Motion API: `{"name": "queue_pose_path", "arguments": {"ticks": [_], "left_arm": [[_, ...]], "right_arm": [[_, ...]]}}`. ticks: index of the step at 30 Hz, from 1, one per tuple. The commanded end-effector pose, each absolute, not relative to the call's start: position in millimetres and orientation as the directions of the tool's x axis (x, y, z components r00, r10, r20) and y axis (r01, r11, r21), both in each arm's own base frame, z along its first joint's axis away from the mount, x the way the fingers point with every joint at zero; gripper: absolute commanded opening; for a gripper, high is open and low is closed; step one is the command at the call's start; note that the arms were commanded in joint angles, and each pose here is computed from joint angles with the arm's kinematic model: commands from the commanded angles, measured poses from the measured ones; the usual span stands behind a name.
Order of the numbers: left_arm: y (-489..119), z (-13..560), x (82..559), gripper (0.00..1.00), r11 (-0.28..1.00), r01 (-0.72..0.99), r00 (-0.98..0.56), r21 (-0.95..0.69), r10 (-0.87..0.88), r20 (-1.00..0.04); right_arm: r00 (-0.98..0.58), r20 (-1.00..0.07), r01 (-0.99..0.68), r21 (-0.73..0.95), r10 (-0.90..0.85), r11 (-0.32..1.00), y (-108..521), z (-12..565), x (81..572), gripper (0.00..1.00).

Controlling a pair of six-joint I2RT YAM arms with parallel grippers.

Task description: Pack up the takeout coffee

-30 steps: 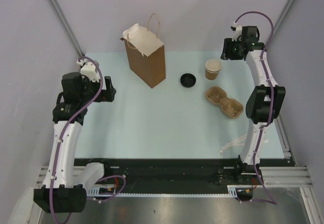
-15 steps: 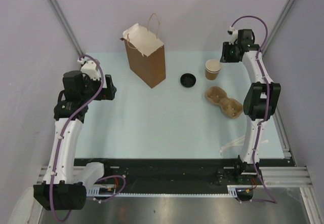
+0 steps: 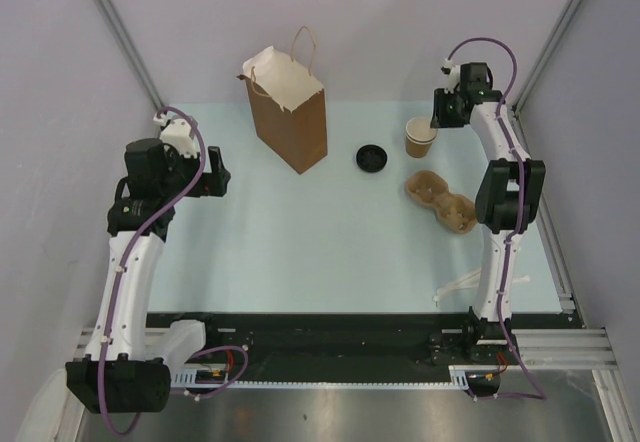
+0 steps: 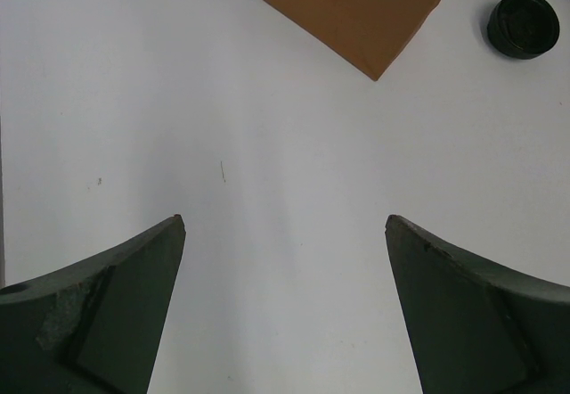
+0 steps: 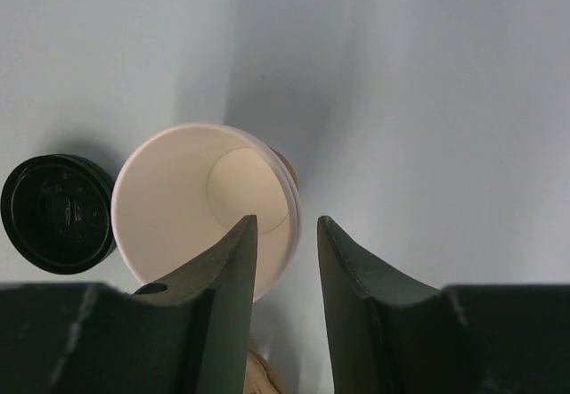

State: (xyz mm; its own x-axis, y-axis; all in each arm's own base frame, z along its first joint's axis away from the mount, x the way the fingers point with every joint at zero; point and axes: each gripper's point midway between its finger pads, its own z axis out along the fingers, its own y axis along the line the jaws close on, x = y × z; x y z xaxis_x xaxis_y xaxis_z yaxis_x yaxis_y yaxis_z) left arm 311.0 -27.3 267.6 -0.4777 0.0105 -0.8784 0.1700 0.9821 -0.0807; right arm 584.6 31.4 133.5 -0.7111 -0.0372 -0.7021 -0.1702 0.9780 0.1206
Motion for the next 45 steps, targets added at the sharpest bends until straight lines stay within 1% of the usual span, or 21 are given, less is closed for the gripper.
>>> {"name": "queue_pose_path", "arguments": {"ticks": [1, 7, 8, 9, 25, 28, 31, 32, 35, 38, 39, 42, 44, 45], "left_arm": [[-29.7, 272.2, 315.5, 1.00, 0.980, 0.172, -0.459, -0.095, -0.005, -0.888], [-29.2, 269.5, 317.2, 0.99, 0.981, 0.169, -0.463, -0.096, -0.007, -0.886], [-29.7, 270.0, 317.2, 1.00, 0.980, 0.171, -0.461, -0.096, -0.007, -0.888], [-29.7, 269.1, 317.7, 1.00, 0.980, 0.171, -0.463, -0.097, -0.007, -0.886], [-29.7, 269.0, 319.6, 1.00, 0.980, 0.172, -0.467, -0.099, -0.008, -0.884], [-29.9, 268.9, 320.0, 0.99, 0.980, 0.172, -0.466, -0.098, -0.007, -0.885], [-30.0, 269.3, 320.1, 0.99, 0.980, 0.176, -0.463, -0.094, -0.002, -0.887], [-29.2, 268.9, 320.3, 1.00, 0.980, 0.173, -0.463, -0.094, -0.003, -0.887], [-30.6, 270.6, 320.9, 0.99, 0.979, 0.186, -0.455, -0.088, 0.007, -0.890], [-34.8, 275.0, 320.6, 1.00, 0.972, 0.219, -0.437, -0.085, 0.020, -0.899], [-37.0, 275.8, 320.2, 0.99, 0.969, 0.231, -0.432, -0.086, 0.024, -0.902], [-48.8, 281.1, 316.9, 1.00, 0.947, 0.308, -0.393, -0.087, 0.044, -0.918], [-61.5, 293.2, 312.5, 1.00, 0.916, 0.396, -0.326, -0.066, 0.073, -0.943], [-67.1, 290.7, 309.4, 1.00, 0.899, 0.434, -0.314, -0.063, 0.085, -0.945]], "right_arm": [[-0.653, -0.756, -0.174, 0.081, -0.053, 0.982, 28.5, 153.5, 602.7, 0.37], [-0.651, -0.758, -0.173, 0.083, -0.050, 0.981, 28.9, 152.5, 605.3, 0.31], [-0.651, -0.757, -0.197, 0.086, -0.065, 0.977, 43.9, 151.9, 604.2, 0.28], [-0.651, -0.757, -0.197, 0.086, -0.065, 0.977, 44.1, 151.7, 604.5, 0.28], [-0.664, -0.744, -0.191, 0.082, -0.068, 0.978, 43.4, 140.2, 606.1, 0.25], [-0.666, -0.743, -0.187, 0.080, -0.067, 0.979, 41.9, 140.2, 605.6, 0.19], [-0.666, -0.743, -0.181, 0.074, -0.067, 0.981, 37.9, 141.3, 605.0, 0.06], [-0.662, -0.746, -0.179, 0.073, -0.066, 0.981, 37.0, 144.0, 605.0, 0.00], [-0.648, -0.759, -0.190, 0.085, -0.060, 0.978, 36.3, 157.8, 602.6, 0.00], [-0.624, -0.782, -0.176, 0.143, 0.002, 0.974, 15.1, 184.0, 599.1, 0.00], [-0.613, -0.790, -0.194, 0.169, 0.015, 0.966, 15.7, 193.7, 597.2, 0.00], [-0.591, -0.806, -0.222, 0.215, 0.044, 0.951, 10.8, 220.9, 587.6, 0.00], [-0.582, -0.810, -0.237, 0.248, 0.067, 0.939, 11.7, 238.6, 577.9, 0.00], [-0.582, -0.810, -0.262, 0.273, 0.074, 0.926, 16.3, 245.1, 572.8, 0.00]]}}
